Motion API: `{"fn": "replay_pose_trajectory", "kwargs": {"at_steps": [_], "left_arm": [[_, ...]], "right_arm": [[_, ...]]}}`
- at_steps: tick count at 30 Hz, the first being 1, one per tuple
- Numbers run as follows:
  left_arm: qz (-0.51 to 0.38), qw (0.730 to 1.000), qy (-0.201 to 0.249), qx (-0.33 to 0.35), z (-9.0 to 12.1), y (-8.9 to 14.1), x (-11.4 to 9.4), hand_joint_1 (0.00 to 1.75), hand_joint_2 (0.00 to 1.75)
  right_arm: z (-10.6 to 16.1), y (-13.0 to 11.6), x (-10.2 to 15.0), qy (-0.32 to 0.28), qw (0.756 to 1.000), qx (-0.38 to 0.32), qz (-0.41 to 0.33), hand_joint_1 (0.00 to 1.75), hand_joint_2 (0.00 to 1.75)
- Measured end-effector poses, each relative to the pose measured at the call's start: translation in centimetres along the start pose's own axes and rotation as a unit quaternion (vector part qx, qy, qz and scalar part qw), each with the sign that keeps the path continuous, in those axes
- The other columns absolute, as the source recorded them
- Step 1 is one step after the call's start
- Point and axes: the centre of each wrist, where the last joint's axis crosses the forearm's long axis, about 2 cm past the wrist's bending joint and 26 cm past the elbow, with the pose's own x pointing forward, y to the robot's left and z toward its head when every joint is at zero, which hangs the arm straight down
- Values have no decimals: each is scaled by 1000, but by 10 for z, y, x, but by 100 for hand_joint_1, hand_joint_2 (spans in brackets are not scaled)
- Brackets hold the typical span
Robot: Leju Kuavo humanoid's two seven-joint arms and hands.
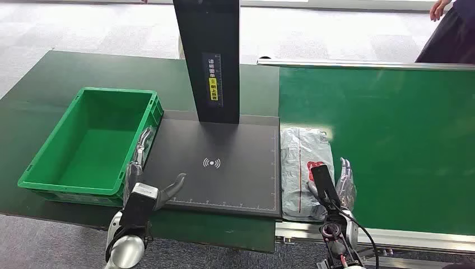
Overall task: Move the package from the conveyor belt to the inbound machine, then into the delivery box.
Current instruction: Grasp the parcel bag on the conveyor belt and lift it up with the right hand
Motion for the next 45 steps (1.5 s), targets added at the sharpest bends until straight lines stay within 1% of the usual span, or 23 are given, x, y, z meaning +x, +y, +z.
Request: {"fn": "replay_pose_trajectory", "kwargs": {"at_steps": [14,33,41,45], "left_arm": [[11,1000,1,-8,-6,-6,-2,0,175],[13,1000,4,-12,-6,-8,-3,0,175],[21,1000,3,-14,-8,-12,-3,0,175],[25,1000,0,-16,-11,-15,-4,0,175]], "right_arm": [[-13,4,12,5,1000,30,-1,0,175],[-14,7,12,12,999,41,1,0,175],[-20,11,25,7,999,53,6,0,175],[-20,17,31,11,997,71,9,0,175]]}}
